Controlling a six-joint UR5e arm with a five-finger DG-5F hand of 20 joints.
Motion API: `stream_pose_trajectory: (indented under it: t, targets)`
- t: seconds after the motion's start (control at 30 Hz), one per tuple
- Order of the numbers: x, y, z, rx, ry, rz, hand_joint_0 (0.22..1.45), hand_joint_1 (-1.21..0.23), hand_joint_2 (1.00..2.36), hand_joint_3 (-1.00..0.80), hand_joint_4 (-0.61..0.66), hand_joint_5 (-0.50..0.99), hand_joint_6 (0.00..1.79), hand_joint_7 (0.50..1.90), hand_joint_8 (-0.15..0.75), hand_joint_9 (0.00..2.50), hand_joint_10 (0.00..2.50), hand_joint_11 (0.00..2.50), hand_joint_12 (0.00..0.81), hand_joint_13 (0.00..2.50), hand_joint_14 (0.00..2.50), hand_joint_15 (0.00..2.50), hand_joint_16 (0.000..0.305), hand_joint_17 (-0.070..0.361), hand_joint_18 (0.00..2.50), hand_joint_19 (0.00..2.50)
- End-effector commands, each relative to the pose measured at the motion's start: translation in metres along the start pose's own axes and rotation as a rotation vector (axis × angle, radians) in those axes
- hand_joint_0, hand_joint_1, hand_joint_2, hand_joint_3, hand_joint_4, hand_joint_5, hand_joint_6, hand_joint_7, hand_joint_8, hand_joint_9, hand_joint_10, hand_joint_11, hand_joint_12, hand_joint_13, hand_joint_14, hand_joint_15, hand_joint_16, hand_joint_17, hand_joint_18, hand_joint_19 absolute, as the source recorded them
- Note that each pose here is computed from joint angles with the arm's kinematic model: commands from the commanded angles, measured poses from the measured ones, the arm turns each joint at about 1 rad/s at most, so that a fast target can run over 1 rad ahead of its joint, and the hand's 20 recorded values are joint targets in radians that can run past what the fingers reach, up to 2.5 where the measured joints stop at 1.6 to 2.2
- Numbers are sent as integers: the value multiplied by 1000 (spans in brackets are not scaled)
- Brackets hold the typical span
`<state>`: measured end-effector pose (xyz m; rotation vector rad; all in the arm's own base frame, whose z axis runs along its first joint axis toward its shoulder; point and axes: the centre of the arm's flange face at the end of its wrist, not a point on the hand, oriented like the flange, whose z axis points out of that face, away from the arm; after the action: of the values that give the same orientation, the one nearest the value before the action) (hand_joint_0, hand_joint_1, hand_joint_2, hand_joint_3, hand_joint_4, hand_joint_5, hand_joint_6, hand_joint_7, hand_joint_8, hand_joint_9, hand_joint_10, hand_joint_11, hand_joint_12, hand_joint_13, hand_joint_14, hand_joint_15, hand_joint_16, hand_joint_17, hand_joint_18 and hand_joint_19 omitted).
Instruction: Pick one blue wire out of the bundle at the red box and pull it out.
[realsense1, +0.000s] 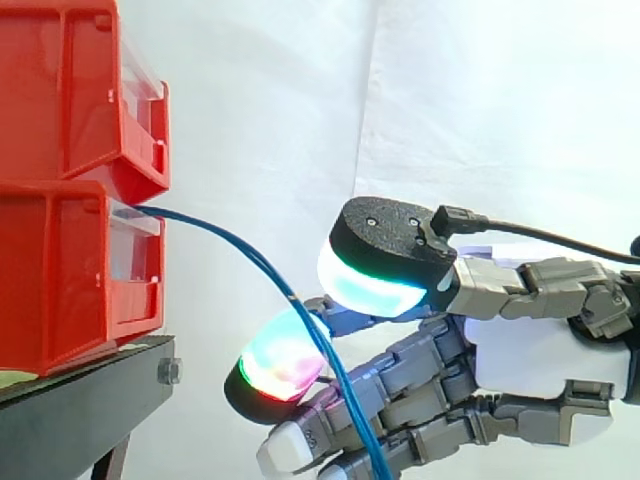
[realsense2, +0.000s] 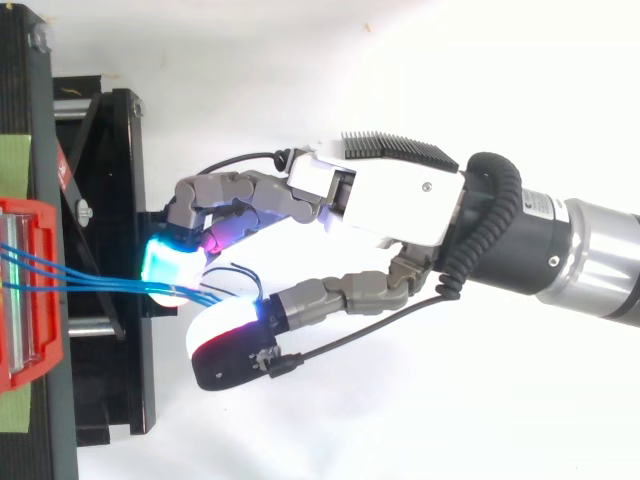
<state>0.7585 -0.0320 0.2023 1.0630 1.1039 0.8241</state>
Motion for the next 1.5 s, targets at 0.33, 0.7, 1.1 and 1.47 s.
stream_pose_trajectory:
  t: [0.33,0.7,1.1,1.47]
  targets:
    - [-2,3,3,-4,-3,2,599,-652,1015,-313,263,-171,726,1019,380,706,9,324,470,471,5,137,61,138,588,343]
    - [-4,4,3,-5,-5,10,596,-648,1019,-254,274,-195,818,973,383,722,9,363,471,489,4,151,62,138,605,352]
    - [-7,19,12,10,5,34,615,-685,1023,-137,235,-208,871,966,389,721,13,408,475,503,5,152,62,139,631,355]
    - [-6,27,14,27,30,100,663,-754,1020,-177,204,-218,890,882,390,708,13,446,474,543,5,168,62,139,683,364]
